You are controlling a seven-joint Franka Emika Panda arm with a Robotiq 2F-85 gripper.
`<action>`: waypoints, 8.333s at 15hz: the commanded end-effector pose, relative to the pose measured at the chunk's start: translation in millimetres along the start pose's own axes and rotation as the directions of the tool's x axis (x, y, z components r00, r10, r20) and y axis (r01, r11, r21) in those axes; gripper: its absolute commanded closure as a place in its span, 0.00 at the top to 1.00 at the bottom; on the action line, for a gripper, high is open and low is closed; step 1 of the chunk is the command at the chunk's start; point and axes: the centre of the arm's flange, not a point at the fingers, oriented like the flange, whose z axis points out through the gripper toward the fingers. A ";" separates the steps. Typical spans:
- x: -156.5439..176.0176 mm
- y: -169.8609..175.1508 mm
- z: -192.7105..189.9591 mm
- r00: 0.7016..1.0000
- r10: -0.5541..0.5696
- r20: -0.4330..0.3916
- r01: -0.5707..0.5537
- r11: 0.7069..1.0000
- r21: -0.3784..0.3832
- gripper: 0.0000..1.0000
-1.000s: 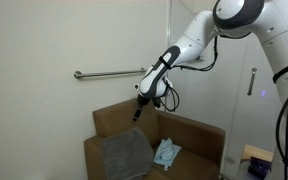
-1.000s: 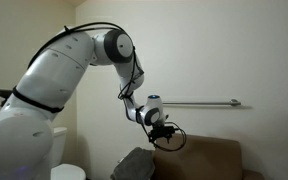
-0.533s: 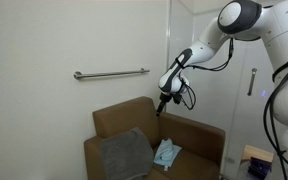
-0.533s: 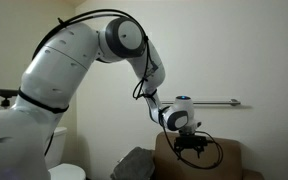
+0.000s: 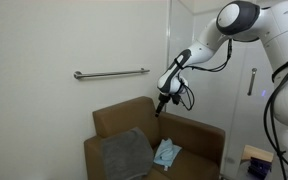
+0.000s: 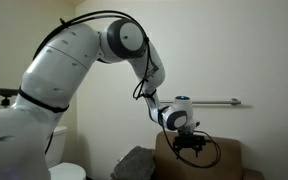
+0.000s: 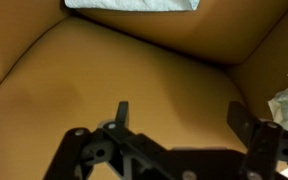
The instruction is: Put the towels on the arm rest
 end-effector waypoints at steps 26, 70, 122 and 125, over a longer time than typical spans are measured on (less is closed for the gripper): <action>-6.4 123.2 261.9 0.894 0.257 0.367 -0.369 0.887 0.279 1.00; -61.8 71.1 369.1 0.473 0.544 0.693 -0.647 0.748 -0.146 0.74; -33.2 37.1 394.7 0.695 0.498 0.519 -0.518 0.847 -0.120 0.07; -34.6 38.0 394.7 0.691 0.497 0.524 -0.520 0.846 -0.117 0.00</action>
